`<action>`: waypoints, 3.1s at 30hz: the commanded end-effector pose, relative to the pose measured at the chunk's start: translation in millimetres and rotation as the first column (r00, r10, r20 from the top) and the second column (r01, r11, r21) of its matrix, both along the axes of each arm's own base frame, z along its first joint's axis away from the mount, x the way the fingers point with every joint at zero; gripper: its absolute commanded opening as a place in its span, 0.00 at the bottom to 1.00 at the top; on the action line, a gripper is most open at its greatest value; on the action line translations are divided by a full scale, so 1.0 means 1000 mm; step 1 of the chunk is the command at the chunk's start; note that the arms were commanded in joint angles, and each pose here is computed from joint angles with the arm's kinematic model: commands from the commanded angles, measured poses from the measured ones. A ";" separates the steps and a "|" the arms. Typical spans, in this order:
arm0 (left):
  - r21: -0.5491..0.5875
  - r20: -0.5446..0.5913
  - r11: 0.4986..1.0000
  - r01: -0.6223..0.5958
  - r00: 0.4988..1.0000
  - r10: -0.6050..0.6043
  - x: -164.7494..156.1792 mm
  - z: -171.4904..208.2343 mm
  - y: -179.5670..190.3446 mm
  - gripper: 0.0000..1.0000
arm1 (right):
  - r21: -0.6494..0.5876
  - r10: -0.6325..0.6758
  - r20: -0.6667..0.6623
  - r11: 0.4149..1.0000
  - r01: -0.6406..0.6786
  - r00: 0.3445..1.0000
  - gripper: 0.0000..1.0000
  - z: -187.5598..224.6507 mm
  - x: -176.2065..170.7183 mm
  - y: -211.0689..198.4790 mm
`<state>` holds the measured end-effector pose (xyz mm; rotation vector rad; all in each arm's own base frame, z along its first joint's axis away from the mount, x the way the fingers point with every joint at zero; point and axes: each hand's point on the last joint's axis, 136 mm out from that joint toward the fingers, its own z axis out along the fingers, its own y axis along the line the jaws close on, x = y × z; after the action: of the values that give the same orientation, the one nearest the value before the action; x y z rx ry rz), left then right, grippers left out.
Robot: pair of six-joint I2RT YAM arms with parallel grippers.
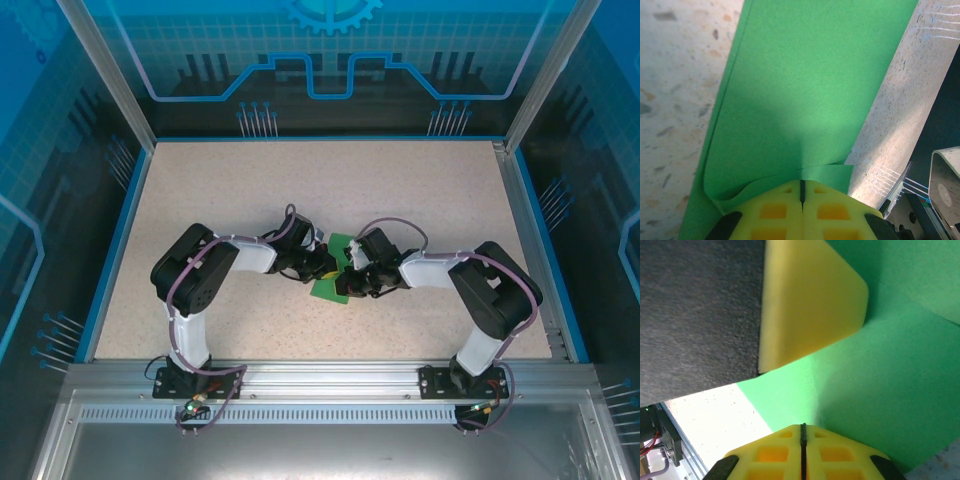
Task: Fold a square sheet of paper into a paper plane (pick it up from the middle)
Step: Fold the triangle a second time at the center of the table.
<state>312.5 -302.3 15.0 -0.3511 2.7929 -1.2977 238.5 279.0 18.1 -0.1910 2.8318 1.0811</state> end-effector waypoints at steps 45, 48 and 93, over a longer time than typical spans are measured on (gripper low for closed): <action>0.078 -0.085 0.997 0.003 0.996 0.004 -0.019 -0.025 0.013 0.00 | 0.018 -0.022 -0.078 1.000 0.023 0.997 0.09 0.004 -0.035 -0.012; 0.079 -0.087 0.997 0.003 0.996 0.004 -0.020 -0.025 0.013 0.00 | 0.012 -0.027 -0.092 1.000 0.028 0.995 0.09 -0.003 -0.032 -0.011; 0.022 -0.035 0.999 -0.049 0.998 0.050 -0.016 0.002 0.004 0.01 | -0.055 -0.047 -0.168 0.998 0.039 0.985 0.08 -0.033 -0.035 -0.030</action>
<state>305.4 -303.0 16.4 -0.4075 2.7889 -1.2994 227.3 276.6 10.0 -0.0652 2.8626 1.1890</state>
